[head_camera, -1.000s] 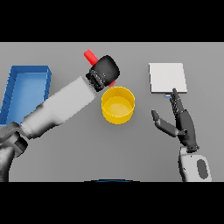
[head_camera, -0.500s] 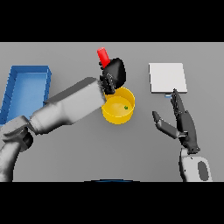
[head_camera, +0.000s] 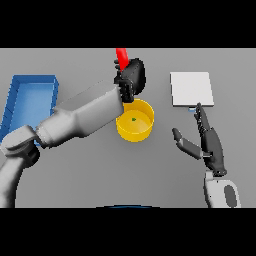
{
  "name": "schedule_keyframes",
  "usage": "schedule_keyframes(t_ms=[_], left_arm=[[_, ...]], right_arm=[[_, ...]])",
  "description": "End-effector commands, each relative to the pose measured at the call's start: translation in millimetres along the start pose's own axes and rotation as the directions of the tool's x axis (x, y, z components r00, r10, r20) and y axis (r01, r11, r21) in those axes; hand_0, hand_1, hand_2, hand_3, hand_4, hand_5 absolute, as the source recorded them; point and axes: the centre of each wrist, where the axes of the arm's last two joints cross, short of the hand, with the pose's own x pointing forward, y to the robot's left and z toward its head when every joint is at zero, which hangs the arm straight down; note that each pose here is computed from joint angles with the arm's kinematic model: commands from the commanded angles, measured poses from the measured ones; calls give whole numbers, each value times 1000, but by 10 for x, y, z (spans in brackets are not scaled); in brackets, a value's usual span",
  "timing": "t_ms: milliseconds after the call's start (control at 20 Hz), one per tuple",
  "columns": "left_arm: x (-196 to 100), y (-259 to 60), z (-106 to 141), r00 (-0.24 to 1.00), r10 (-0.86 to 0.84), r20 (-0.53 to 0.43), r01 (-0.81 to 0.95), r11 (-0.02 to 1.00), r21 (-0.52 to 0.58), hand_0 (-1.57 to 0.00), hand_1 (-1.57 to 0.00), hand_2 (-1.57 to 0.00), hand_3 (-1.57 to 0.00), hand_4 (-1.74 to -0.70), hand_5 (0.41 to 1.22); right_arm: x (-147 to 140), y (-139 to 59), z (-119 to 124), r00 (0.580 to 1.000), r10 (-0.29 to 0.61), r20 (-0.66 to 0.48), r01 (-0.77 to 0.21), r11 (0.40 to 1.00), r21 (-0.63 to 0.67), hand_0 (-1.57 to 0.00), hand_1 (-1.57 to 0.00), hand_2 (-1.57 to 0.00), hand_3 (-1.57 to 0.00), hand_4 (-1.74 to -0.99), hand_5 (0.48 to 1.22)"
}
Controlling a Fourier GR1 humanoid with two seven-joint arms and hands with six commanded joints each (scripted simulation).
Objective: Pick up the red beaker and tilt it to pour out 1 green nut into yellow bowl. Pick up the yellow bowl and place it on the metallic measuring scale.
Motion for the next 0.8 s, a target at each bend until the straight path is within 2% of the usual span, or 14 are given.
schedule_keyframes(t_ms=[0, 100, 150, 200, 250, 300, 350, 500, 600, 650, 750], left_arm=[[-55, 13, 22, 1000, -1, -16, 1, 1000, 2, -1571, -1571, -1571, -1570, -1740, 1221], [-250, 55, 63, 998, 19, -58, -18, 1000, 26, -1571, -1571, -1571, -1571, -1738, 1159], [-359, 84, 83, 996, 19, -91, -15, 999, 44, -1571, -1571, -1571, -1571, -1738, 1171], [-497, 107, 124, 992, 34, -124, -26, 997, 68, -1571, -1390, -1379, -1571, -1686, 1181], [-594, 115, 143, 988, 43, -146, -29, 995, 100, -1571, -1269, -1251, -1571, -1644, 1189], [-829, 168, 206, 977, 53, -207, -30, 993, 115, -1571, -1330, -1315, -1359, -1664, 1196], [-998, 170, 262, 968, 72, -241, -41, 990, 132, -1571, -1378, -1366, -1212, -1679, 1201], [-1675, 208, 555, 916, 185, -356, -133, 977, 167, -1571, -1472, -1466, -1387, -1572, 1211], [-1941, 143, 658, 863, 294, -411, -235, 954, 188, -1571, -1508, -1504, -1453, -1537, 1214], [-2125, -1, 741, 806, 400, -436, -341, 916, 210, -1571, -1520, -1517, -1477, -1578, 1216], [-2428, -484, 927, 597, 642, -481, -587, 758, 283, -1571, -1539, -1537, -1435, -1637, 1218]], right_arm=[[0, 2, -32, 1000, -4, -5, 4, 1000, -4, 1, 1, 1, 1, -1233, 585], [14, -4, -56, 1000, -2, 3, 2, 1000, -1, 1, 1, 1, 1, -1222, 590], [28, 19, -74, 1000, -11, 14, 11, 1000, 5, 1, 1, 1, 1, -1219, 595], [8, -5, -87, 1000, -2, 14, 2, 1000, 8, 1, 1, 1, 1, -1219, 601], [-26, -37, -74, 1000, -13, 12, 13, 1000, 14, 1, 1, 1, 1, -1222, 609], [4, -10, -84, 999, -25, 24, 25, 1000, 18, 1, 1, 1, 1, -1224, 615], [37, -41, -83, 999, -30, 43, 29, 999, 20, 1, 1, 1, 1, -1231, 620], [26, -1, -98, 999, -28, 27, 27, 999, 29, 1, 1, 1, 1, -1256, 635], [33, 15, -87, 999, -25, 33, 24, 999, 33, 1, 1, 1, 1, -1274, 642], [30, 1, -97, 999, -16, 34, 15, 999, 33, 1, 1, 1, 1, -1281, 644], [27, -38, -100, 999, -5, 38, 3, 999, 37, 1, 1, 1, 1, -1299, 649]])
